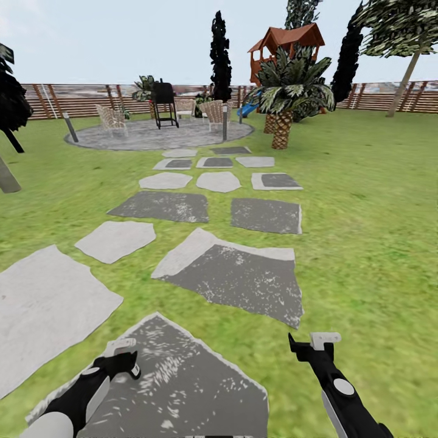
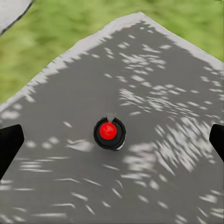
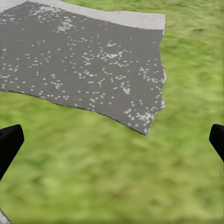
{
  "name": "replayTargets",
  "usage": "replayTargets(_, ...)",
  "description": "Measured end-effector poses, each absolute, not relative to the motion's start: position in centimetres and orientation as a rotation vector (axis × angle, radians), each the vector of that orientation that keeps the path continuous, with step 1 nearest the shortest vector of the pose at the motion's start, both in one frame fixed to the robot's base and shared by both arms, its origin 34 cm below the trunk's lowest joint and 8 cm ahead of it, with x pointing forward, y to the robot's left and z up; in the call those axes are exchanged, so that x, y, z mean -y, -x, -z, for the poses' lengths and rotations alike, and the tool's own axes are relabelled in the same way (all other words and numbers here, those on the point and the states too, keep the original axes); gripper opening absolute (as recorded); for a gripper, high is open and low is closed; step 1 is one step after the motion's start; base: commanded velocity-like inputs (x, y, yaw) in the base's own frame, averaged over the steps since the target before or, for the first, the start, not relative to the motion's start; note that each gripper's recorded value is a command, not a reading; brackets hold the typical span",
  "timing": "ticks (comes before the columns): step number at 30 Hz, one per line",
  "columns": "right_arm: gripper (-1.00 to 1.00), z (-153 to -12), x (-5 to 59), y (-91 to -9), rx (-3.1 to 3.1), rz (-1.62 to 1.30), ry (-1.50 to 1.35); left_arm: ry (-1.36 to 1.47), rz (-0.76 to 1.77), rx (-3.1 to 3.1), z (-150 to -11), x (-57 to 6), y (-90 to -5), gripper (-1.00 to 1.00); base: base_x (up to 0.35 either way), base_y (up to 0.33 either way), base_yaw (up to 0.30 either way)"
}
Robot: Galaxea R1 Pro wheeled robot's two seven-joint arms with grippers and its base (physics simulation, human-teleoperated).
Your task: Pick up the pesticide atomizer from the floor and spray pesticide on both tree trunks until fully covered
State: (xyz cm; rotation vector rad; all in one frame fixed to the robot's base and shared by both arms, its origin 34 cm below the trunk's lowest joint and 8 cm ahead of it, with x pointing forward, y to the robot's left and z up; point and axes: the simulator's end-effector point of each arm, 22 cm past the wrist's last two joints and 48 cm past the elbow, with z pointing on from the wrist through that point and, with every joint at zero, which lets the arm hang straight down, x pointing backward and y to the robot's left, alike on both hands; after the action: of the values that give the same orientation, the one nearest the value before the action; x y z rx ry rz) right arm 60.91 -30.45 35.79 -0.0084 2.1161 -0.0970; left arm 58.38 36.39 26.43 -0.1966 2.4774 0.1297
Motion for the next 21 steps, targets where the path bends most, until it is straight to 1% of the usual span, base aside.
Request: replayTargets(21,1.00,-28.8,30.2,-58.1,-2.224,0.098,0.000,0.184,-0.128,-2.558,-20.7,-35.6,-55.9,1.00,0.000,0.000,0.000)
